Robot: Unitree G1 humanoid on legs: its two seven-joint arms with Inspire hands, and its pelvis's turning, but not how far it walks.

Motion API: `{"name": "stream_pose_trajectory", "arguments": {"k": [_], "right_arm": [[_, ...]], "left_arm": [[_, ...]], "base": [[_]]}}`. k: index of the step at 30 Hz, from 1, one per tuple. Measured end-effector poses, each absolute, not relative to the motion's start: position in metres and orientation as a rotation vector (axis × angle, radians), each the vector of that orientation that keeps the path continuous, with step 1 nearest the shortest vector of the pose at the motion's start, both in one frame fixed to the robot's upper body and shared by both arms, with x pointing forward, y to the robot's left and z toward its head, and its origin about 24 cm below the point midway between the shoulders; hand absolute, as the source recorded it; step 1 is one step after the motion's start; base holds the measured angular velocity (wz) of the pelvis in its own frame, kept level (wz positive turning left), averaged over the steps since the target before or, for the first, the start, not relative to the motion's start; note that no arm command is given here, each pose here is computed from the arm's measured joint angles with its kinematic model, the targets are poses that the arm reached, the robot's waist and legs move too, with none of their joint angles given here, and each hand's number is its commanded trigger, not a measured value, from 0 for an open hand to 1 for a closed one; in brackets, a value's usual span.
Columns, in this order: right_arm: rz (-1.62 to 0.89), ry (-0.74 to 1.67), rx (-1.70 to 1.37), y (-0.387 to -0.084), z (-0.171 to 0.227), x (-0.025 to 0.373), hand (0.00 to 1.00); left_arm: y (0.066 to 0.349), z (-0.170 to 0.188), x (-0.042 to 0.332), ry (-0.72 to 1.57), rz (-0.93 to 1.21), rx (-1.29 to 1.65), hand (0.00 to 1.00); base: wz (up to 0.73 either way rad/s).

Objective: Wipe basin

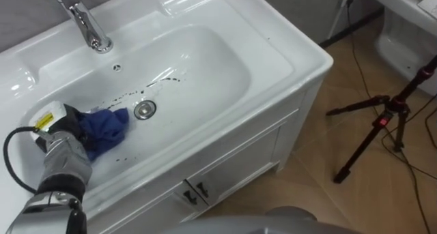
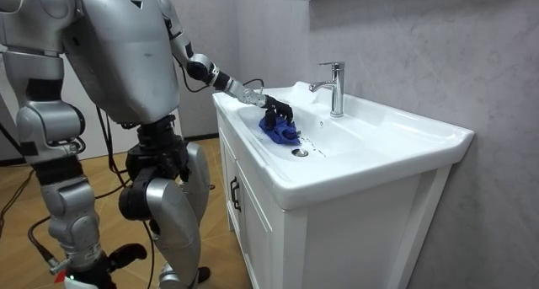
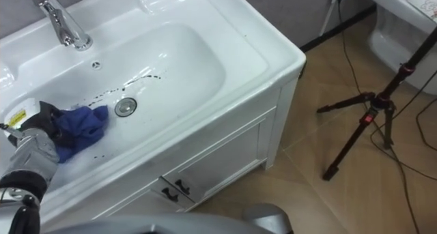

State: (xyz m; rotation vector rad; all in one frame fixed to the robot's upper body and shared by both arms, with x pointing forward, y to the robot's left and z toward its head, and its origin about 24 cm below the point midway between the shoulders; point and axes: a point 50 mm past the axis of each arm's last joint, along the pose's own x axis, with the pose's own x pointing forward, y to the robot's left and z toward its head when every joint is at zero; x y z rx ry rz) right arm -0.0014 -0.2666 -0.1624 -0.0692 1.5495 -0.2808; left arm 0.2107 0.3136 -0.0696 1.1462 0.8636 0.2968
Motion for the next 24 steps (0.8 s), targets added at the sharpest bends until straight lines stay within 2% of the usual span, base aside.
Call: {"name": "stream_pose_trajectory", "arguments": {"k": [8,24], "right_arm": [[-0.273,1.562,-0.010,-0.258,-0.165,-0.009,0.00],[-0.217,1.628,-0.018,-0.253,-0.166,-0.027,0.00]], "left_arm": [[0.311,-0.066,0.216,0.817,0.346,1.119,1.00],[0.282,-0.060,0.245,0.739,0.350,0.993,1.00]], "base": [[0.01],[-0.07]]}}
